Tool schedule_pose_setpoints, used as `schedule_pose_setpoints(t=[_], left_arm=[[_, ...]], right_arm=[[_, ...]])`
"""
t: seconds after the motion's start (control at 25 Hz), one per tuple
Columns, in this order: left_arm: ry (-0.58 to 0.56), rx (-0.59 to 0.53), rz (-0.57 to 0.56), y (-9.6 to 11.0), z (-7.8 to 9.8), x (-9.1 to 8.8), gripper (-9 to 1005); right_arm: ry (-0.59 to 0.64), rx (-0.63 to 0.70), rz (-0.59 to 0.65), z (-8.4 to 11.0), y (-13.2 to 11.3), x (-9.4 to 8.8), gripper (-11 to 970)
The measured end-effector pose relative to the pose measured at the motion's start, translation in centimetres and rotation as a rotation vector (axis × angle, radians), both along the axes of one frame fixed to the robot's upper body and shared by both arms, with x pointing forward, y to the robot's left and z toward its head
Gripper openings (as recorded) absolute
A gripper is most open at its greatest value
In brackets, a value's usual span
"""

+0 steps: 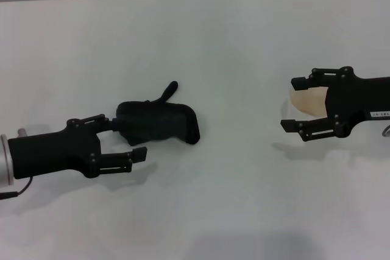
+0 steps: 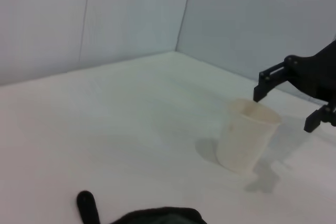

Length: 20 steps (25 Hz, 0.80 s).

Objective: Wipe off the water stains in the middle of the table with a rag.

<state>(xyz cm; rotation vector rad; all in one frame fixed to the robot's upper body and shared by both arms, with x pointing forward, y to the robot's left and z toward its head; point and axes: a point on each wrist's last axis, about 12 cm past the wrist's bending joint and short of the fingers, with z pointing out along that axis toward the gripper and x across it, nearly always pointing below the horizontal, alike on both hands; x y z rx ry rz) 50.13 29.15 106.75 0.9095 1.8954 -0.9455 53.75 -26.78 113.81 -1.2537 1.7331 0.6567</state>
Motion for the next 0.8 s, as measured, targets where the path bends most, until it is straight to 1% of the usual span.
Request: schedule_pose_setpoints(t=[0.12,0.4,0.6,0.8], left_arm=[[-0.019,-0.012,0.000,-0.13,-0.32,0.18,879],[-0.019,-0.010,0.007,-0.24,-0.55,0.40,879],[-0.025,-0.011,0.005,-0.32,-0.59,0.38,879],[-0.028,-0.011,-0.002,-0.44,-0.62,0.43,879]], right_arm=[[0.002,0.000,0.002,-0.12,0.03,0.00,845],[-0.001,-0.003,0.007,-0.56,-0.12,-0.13,845],[-0.022,0.042,0.000,-0.57,-0.33,-0.35,845],[-0.014,0.045,0.000,-0.86,-0.33,-0.31,845]])
